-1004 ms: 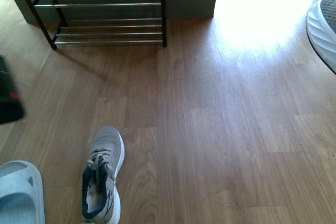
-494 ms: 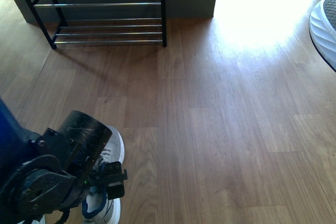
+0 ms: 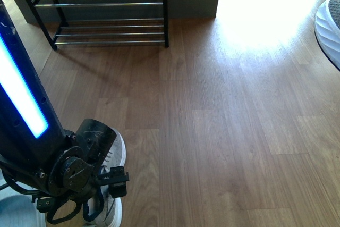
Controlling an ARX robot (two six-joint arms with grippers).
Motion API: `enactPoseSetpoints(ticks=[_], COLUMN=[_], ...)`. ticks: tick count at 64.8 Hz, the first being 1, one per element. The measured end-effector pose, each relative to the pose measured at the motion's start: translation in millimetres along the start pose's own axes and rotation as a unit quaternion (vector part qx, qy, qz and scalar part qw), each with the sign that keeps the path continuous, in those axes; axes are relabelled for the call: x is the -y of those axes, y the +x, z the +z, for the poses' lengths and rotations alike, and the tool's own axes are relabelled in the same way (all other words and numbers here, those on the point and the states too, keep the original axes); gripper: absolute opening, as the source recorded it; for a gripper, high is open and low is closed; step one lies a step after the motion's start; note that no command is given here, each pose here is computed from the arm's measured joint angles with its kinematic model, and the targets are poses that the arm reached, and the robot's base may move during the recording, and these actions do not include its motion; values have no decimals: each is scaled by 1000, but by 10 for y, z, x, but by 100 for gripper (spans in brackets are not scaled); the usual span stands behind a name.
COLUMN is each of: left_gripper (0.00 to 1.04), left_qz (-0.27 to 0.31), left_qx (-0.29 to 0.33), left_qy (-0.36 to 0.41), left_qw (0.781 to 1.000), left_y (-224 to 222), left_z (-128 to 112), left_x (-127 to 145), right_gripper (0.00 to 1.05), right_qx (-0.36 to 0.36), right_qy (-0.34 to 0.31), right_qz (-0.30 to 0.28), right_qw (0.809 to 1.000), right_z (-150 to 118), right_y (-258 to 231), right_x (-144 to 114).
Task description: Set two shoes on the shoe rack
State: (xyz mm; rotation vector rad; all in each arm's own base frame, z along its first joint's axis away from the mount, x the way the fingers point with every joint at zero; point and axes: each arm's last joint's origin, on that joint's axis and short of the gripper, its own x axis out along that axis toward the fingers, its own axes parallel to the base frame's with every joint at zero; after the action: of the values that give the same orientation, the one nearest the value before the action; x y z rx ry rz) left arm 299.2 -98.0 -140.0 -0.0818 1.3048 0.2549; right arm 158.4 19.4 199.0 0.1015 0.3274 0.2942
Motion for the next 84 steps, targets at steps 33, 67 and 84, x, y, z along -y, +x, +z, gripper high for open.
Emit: enactPoseSetpoints(ticks=[33, 67, 84], left_gripper=[22, 3, 3], left_qz=[3, 5, -18], left_qx=[-1, 60, 216], left_qy=[15, -37, -47], left_qw=[1000, 998, 975], left_y=[121, -302, -1435], left_z=[11, 250, 588], left_x=[59, -233, -469], right_gripper=[1, 1, 1], right_qx=[0, 0, 0], right_qy=[0, 0, 0], right_qz=[0, 0, 0], right_qw=[1000, 1000, 1000], right_z=[0, 0, 0], right_y=[0, 0, 0], right_x=[0, 0, 0])
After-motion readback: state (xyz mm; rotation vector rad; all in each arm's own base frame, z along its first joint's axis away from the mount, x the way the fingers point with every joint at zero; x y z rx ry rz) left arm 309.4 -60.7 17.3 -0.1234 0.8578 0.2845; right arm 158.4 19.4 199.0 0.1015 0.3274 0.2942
